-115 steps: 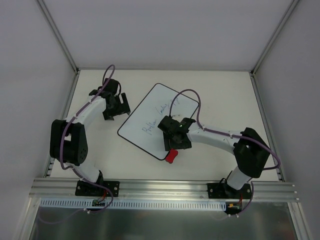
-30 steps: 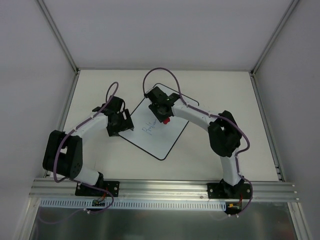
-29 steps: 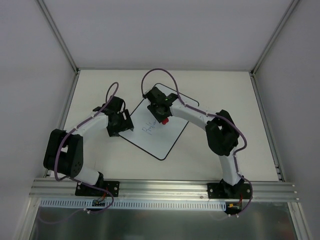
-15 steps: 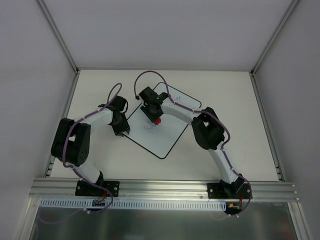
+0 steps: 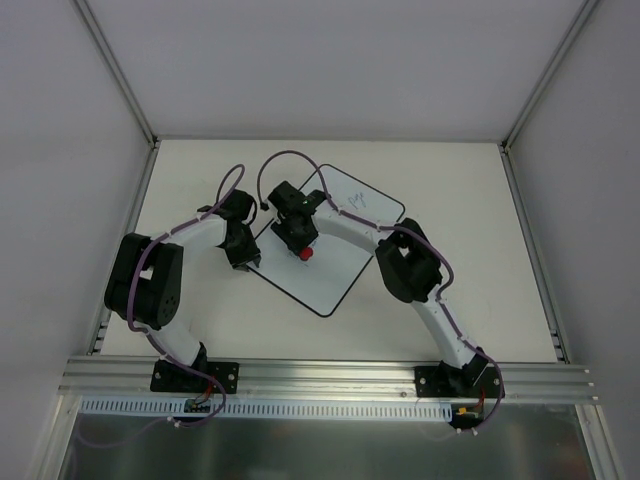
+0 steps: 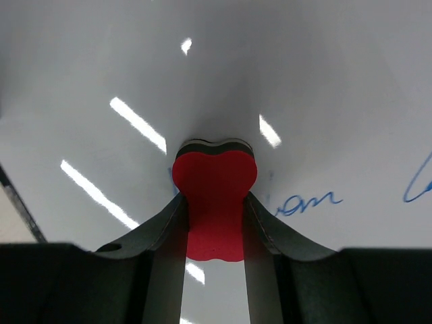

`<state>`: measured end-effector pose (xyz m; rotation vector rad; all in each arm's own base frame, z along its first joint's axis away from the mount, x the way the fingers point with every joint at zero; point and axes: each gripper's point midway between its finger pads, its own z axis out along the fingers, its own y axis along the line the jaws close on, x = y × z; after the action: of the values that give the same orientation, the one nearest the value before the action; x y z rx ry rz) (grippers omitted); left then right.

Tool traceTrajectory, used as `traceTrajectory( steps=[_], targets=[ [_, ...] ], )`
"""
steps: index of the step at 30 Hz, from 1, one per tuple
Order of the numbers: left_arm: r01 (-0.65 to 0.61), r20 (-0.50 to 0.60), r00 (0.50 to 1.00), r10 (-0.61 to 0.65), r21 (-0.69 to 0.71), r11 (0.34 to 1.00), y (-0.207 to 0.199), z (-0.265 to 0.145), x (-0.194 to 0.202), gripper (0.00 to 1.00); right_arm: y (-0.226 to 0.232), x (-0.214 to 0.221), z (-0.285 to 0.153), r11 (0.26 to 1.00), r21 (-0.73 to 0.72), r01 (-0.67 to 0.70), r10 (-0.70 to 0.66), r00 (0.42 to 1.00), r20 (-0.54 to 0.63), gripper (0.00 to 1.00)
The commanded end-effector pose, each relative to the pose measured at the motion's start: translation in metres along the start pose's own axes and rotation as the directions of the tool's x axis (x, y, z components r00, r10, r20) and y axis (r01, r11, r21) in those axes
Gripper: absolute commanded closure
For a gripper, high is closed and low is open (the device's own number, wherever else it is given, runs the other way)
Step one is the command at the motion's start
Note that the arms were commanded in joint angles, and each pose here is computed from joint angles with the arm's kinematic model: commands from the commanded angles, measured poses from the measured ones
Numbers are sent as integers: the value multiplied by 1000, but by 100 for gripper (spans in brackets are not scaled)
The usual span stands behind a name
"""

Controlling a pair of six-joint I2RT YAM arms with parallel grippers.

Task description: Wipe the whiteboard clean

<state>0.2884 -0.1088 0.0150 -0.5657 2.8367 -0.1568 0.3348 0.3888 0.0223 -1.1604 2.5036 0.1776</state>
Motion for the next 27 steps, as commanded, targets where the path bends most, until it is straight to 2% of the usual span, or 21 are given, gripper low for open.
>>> traceTrajectory(
  steps=[1,3,6,9,10,12,13,17,20,25,27],
  targets=[
    [-2,-24,1000,1,-38,999,11,12,10,71,69,67,-10,984,-178,-1,-37,977,-212,84],
    [1,-32,999,-2,-36,999,11,12,11,71,75,70,-12,982,-189,-16,-26,976,-217,84],
    [11,-38,999,-13,-38,999,12,14,13,73,51,69,-7,992,-99,-77,54,976,-213,88],
    [15,-49,999,-17,-40,999,13,15,16,74,5,68,-2,971,5,-240,236,949,-207,89],
    [18,-52,998,-20,-40,999,14,15,16,75,-26,69,-1,952,73,-296,305,932,-195,89],
    [20,-56,998,-22,-43,999,15,16,18,76,-59,70,-4,917,161,-364,388,908,-160,90],
    [21,-57,998,-24,-44,999,16,16,18,76,-81,72,-5,879,197,-433,462,876,-136,90],
    [24,-54,998,-26,-48,999,17,16,18,76,-127,81,-10,794,273,-543,584,807,-93,90],
    [27,-48,998,-28,-26,999,13,12,15,76,-134,84,-10,798,279,-534,576,811,-97,90],
    [29,28,999,-32,76,997,-15,-14,-12,75,-124,83,-5,830,243,-502,540,833,-125,89],
    [38,61,997,-45,120,992,-28,-27,-25,70,-119,83,-3,840,239,-487,525,841,-132,89]
  ],
)
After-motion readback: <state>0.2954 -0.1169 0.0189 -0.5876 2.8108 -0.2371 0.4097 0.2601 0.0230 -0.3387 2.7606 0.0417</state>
